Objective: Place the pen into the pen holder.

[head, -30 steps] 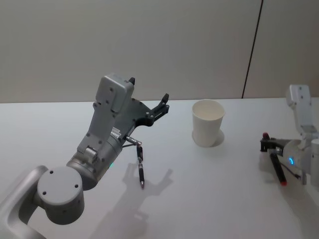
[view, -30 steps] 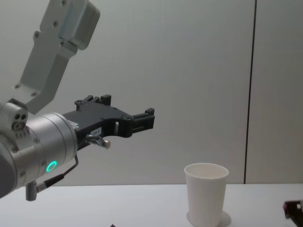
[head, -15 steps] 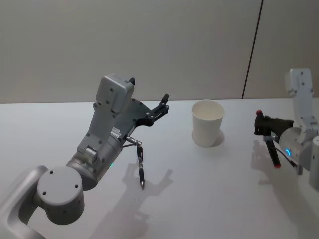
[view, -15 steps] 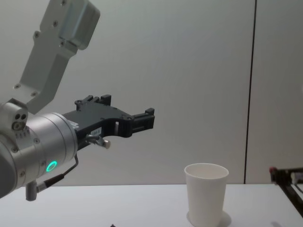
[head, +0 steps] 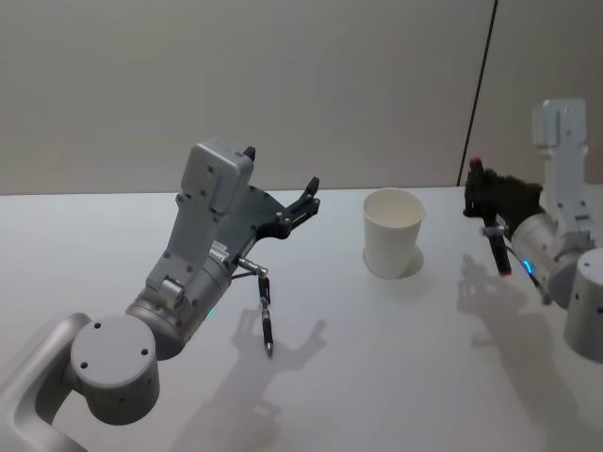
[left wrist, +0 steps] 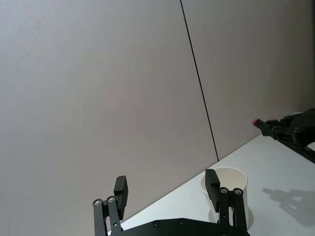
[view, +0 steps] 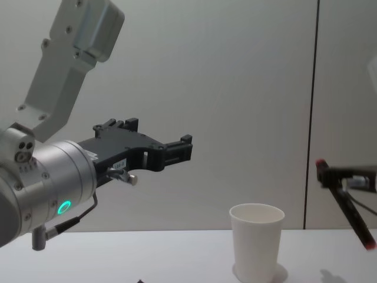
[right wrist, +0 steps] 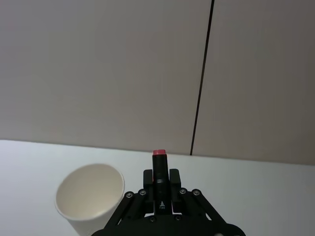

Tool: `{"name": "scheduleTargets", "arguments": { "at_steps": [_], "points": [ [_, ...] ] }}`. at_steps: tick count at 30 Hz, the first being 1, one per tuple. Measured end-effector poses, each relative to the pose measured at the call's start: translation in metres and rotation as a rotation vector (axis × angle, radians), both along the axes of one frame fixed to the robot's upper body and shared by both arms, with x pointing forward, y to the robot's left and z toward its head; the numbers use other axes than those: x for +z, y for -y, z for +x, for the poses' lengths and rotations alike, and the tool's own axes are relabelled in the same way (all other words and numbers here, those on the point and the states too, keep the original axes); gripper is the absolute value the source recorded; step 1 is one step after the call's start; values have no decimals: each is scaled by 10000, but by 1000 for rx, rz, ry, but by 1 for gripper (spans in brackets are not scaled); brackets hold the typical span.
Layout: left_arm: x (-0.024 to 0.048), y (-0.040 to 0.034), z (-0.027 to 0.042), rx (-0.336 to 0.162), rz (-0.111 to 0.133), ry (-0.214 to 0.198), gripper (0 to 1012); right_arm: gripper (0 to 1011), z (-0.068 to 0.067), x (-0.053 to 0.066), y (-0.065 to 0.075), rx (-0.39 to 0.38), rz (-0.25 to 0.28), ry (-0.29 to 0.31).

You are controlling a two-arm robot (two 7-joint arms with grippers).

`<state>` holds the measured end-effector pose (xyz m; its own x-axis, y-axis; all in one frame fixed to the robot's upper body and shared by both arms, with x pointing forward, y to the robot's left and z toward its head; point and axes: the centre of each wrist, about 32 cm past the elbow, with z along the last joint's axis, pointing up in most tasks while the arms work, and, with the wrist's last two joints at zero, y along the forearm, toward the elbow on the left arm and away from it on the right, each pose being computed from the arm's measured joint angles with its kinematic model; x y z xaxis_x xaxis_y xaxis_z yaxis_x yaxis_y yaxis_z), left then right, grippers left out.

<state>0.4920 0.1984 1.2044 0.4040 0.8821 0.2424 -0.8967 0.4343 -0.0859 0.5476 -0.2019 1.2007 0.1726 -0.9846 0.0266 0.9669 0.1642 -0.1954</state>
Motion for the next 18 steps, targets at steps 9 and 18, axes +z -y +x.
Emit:
{"name": "scheduleTargets", "arguments": {
  "at_steps": [9, 18],
  "points": [
    [0, 0, 0, 0, 0, 0, 1004, 181, 88, -20, -68, 21, 8, 124],
    [0, 0, 0, 0, 0, 0, 1004, 181, 199, -86, -88, 46, 28, 219]
  ]
}}
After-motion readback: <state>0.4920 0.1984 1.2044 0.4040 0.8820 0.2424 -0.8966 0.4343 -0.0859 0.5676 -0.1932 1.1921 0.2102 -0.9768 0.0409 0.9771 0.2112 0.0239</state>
